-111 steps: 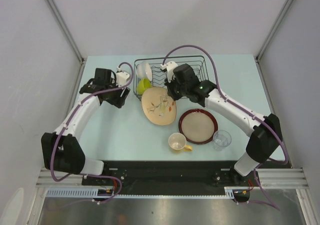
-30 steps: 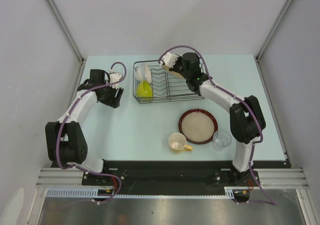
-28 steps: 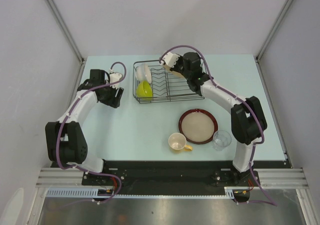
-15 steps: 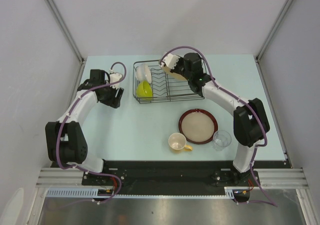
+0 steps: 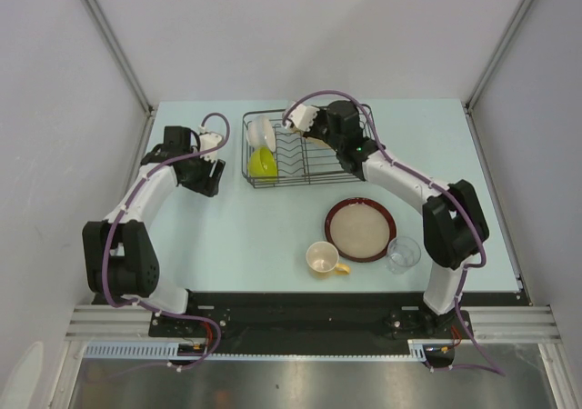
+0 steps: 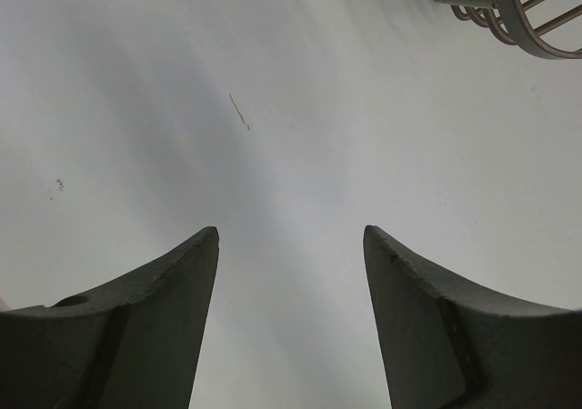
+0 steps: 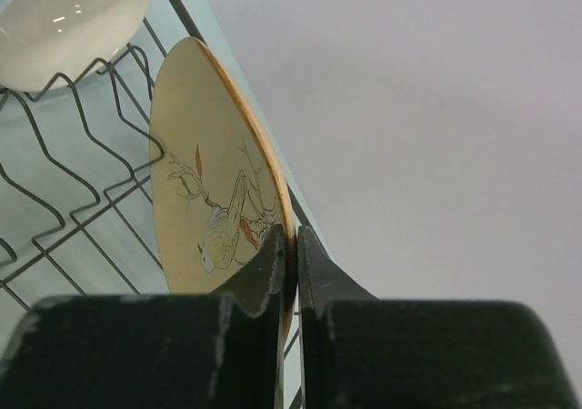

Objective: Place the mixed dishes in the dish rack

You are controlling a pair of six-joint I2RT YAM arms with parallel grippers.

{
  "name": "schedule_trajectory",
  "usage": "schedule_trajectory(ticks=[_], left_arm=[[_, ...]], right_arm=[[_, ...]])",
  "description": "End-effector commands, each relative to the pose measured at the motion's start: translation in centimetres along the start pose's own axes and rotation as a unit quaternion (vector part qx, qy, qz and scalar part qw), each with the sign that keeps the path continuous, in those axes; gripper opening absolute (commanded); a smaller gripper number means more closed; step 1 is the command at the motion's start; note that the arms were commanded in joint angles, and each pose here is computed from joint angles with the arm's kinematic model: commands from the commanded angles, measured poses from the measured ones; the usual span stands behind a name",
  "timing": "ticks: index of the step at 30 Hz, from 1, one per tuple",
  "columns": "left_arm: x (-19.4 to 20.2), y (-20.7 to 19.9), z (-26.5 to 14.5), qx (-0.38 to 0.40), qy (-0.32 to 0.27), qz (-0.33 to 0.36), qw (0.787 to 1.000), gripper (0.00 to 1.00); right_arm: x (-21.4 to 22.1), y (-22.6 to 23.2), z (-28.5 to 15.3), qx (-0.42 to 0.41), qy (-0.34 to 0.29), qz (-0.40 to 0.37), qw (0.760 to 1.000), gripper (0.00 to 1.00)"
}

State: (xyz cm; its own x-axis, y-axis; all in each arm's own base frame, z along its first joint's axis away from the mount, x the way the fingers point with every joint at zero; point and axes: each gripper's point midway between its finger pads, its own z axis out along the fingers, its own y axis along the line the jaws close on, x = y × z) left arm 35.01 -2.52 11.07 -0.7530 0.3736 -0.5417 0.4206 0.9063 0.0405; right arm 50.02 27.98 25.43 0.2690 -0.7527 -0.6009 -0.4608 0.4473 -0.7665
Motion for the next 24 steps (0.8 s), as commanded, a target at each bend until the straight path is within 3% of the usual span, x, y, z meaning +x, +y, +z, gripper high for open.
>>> schedule_trajectory(ticks=[1,21,24], left_arm=[[-1.0,0.2,-0.1,0.003,-0.016,-0.007,1.0,0.7],[-0.9,0.3,0.3,0.003,-0.017,-0.007,1.0,0.7],[-0.9,0.2,0.5,0.004,-0.018,-0.012,1.0,0.7]], right_arm=[[-8.4,-4.4,-1.0,0.087,-0.115,-0.029,0.989,0.0],[-10.1,2.1,2.0,-0.007,-0.159,-0.031,0.987,0.0],[-10.0,2.6,2.5,-0.007,-0.159,-0.027,0.987,0.07]])
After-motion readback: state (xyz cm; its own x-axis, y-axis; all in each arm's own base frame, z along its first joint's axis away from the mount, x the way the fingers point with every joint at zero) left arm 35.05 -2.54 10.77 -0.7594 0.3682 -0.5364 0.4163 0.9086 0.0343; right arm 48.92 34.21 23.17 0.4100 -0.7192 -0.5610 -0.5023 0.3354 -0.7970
